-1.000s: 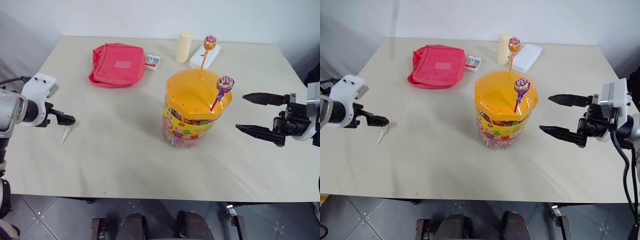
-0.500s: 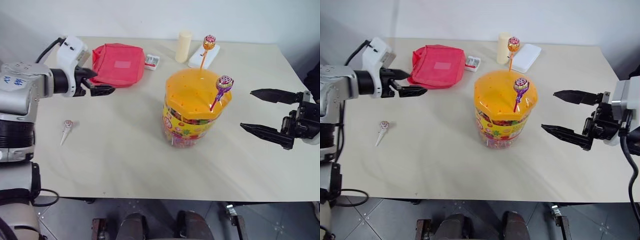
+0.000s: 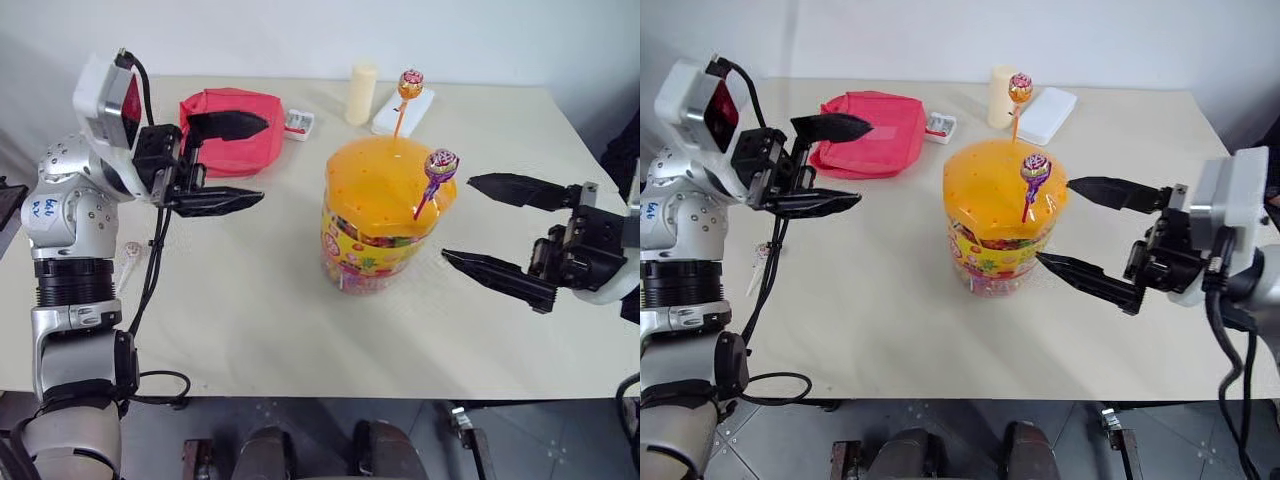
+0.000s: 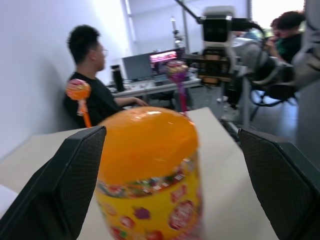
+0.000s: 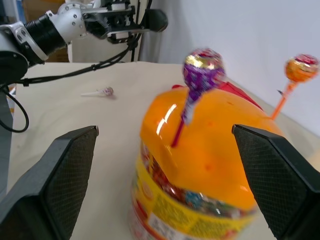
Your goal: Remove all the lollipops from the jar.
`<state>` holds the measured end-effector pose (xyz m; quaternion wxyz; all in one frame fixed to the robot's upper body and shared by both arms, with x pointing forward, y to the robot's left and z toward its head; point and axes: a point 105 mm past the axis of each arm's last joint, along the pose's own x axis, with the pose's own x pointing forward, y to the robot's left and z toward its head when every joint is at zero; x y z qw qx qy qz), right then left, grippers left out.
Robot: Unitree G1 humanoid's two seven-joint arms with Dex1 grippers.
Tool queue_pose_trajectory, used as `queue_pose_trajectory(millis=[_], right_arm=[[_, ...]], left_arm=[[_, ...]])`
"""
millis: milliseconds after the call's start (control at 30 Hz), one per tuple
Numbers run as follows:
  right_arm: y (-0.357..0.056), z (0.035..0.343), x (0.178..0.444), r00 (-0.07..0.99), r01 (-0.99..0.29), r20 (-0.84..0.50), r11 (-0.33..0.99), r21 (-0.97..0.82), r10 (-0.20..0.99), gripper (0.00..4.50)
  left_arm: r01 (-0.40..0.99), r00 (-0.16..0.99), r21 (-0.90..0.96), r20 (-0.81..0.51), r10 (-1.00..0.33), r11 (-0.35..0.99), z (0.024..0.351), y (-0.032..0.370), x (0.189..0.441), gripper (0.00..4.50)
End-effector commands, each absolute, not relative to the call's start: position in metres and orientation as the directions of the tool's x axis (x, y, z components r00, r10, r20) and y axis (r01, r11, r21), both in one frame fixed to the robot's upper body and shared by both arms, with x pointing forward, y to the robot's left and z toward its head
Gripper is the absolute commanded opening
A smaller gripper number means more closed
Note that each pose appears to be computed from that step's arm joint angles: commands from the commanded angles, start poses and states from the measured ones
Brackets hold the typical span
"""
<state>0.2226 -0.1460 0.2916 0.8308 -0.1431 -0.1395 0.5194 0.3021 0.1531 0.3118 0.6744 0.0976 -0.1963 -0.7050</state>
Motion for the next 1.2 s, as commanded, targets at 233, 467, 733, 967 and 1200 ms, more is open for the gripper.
queue_pose_trajectory(millis=[233,467,733,967,1200], right_arm=[[-0.116,0.288,0.247,0.369,-0.848,0.076,0.369,-0.381,0.926,4.5],[-0.12,0.293,0.258,0.371,-0.848,0.062,0.365,-0.383,0.927,2.83],[-0.129,0.303,0.263,0.386,-0.829,0.053,0.371,-0.418,0.921,0.17],[-0.134,0.332,0.261,0.394,-0.791,0.147,0.416,-0.449,0.907,0.03],[-0.174,0.374,0.268,0.528,-0.669,0.307,0.61,-0.424,0.792,0.03]], left_arm=[[0.924,-0.021,0.382,0.039,-0.999,-0.005,0.291,0.177,0.291,4.47],[0.924,0.044,0.377,0.038,-0.998,0.055,0.287,0.188,0.284,4.5],[0.923,0.069,0.377,0.046,-0.997,0.082,0.286,0.195,0.28,4.5],[0.922,0.07,0.377,0.055,-0.996,0.086,0.286,0.197,0.28,4.5],[0.922,0.095,0.37,0.072,-0.993,0.115,0.286,0.2,0.282,4.5]])
